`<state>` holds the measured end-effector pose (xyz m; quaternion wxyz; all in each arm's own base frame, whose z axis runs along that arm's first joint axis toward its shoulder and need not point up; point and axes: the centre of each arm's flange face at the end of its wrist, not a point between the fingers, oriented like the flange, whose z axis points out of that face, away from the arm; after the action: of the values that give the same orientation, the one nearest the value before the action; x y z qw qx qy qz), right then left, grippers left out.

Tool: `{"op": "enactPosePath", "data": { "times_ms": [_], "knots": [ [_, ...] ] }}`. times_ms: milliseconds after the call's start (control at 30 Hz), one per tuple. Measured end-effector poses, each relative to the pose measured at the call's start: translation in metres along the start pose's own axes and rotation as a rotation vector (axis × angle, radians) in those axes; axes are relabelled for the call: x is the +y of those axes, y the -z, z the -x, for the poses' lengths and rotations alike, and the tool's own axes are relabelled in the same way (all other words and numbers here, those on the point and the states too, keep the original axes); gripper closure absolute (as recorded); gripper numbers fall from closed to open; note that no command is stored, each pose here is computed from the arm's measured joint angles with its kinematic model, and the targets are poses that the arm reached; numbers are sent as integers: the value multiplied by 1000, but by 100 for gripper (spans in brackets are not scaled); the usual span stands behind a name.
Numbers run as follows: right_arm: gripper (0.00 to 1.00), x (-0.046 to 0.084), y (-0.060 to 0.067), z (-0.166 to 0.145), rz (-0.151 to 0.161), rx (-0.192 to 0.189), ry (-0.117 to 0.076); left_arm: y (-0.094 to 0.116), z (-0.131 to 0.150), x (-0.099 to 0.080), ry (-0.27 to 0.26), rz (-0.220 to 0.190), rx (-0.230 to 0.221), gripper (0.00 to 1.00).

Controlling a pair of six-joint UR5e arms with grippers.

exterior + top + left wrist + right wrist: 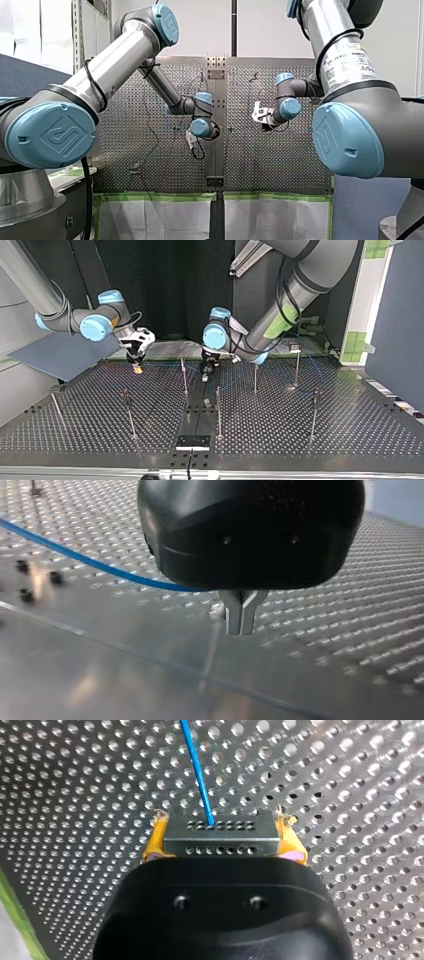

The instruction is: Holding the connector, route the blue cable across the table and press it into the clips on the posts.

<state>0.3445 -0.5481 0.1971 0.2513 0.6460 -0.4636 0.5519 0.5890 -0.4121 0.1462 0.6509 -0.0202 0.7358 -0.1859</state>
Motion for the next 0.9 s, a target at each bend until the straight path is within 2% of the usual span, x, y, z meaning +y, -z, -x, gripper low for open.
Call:
{"op": "enactPosePath", "data": {
  "times_ms": [33, 100, 133, 200, 233, 267, 300, 333, 367, 400, 433, 467, 500, 733, 900],
  "knots": [
    [100, 1, -1, -1, 1, 4, -1, -2, 3, 0, 1, 0, -7, 97],
    [100, 2, -2, -5, 2, 11, -1, -6, 8, 0, 3, 0, -16, 87],
    [100, 3, -3, -6, 2, 14, -2, -7, 10, 0, 2, 1, -18, 87],
    [100, 3, -4, -8, 2, 18, -1, -7, 11, 0, 0, 2, -16, 69],
    [100, 4, -4, -8, 2, 19, -1, -7, 11, -1, -1, 3, -13, 69],
    [100, 4, -4, -8, 3, 19, -1, -7, 10, -1, -3, 3, -8, 60],
    [100, 4, -4, -9, 2, 20, 0, -6, 9, -1, -6, 5, 0, 55],
    [100, 4, -4, -9, 2, 20, 0, -5, 8, -2, -9, 6, 6, 55],
    [100, 4, -4, -9, 1, 20, 0, -4, 8, -2, -12, 7, 13, 34],
    [100, 4, -4, -9, 1, 20, -1, -2, 6, -3, -17, 8, 22, 18],
    [100, 5, -4, -9, 2, 20, -1, -1, 5, -4, -21, 11, 29, 18],
    [100, 5, -4, -9, 2, 20, -1, 0, 4, -4, -27, 14, 35, 5],
    [100, 6, -4, -10, 2, 20, -2, 2, 3, -5, -37, 21, 42, 0],
    [100, 10, -4, -11, 7, 19, -5, 14, -1, -11, -108, 66, 83, 0],
    [100, 14, -3, -10, 13, 11, -8, 34, 1, -33, -170, 77, 110, 0]
  ]
}}
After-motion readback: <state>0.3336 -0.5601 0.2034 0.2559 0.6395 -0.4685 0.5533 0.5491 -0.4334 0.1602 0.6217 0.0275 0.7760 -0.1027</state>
